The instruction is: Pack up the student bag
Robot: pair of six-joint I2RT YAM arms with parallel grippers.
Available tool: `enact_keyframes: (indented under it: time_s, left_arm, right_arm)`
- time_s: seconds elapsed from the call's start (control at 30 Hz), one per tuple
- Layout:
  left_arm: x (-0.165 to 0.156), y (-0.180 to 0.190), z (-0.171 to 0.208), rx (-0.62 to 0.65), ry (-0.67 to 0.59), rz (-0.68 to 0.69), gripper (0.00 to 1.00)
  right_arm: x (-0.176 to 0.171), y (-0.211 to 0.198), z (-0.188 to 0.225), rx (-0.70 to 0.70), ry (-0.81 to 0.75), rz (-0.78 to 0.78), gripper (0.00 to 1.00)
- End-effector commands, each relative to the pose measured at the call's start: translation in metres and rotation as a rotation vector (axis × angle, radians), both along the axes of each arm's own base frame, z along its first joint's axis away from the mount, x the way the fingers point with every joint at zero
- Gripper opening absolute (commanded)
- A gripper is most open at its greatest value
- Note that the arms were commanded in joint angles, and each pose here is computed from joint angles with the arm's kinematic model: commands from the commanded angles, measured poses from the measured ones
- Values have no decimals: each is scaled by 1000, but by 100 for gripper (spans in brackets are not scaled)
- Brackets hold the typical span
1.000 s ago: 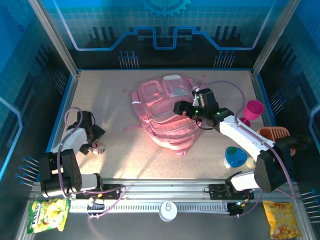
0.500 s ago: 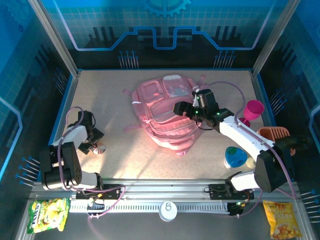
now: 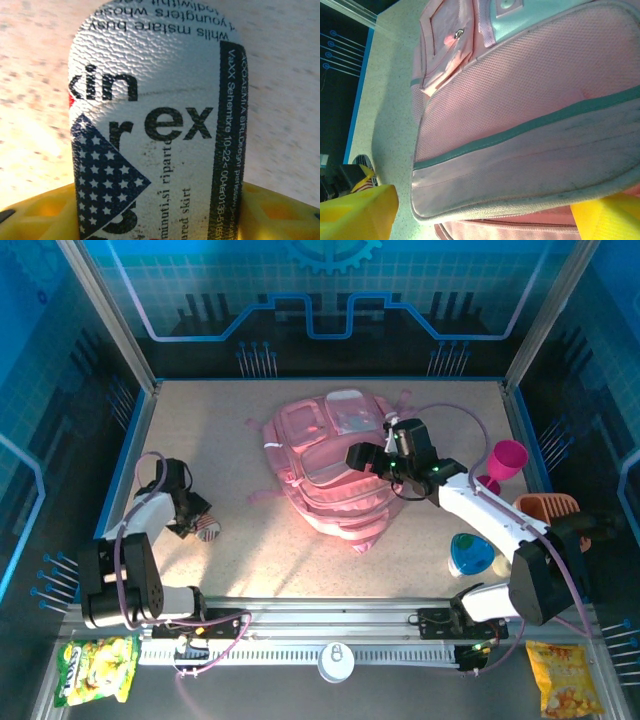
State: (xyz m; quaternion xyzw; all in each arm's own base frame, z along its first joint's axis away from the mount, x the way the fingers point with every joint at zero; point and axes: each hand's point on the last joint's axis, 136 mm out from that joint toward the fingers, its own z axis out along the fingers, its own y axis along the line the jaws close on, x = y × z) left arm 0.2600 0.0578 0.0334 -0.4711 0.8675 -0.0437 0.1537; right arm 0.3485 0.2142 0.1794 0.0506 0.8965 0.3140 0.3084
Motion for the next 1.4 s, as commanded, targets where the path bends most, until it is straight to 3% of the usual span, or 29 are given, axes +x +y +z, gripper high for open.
enact_keyframes:
  time_s: [0.0, 0.4, 0.83, 1.2, 1.37]
  left_arm:
    - [25, -28, 31, -105, -135, -40, 52]
    - [64, -127, 100, -427, -455, -55, 53]
    - [76, -187, 123, -560, -512, -122, 54]
    - [77, -202, 138, -617, -538, -153, 56]
    - [76, -202, 142, -626, -549, -156, 61]
  right_arm:
    - [-4, 28, 16, 71, -70, 79, 89]
    - [-42, 136, 30, 199, -146, 358, 86]
    - [-57, 201, 16, 219, -106, 489, 80]
    - [-56, 219, 5, 236, -73, 531, 62]
    - [-56, 221, 9, 248, -75, 546, 39]
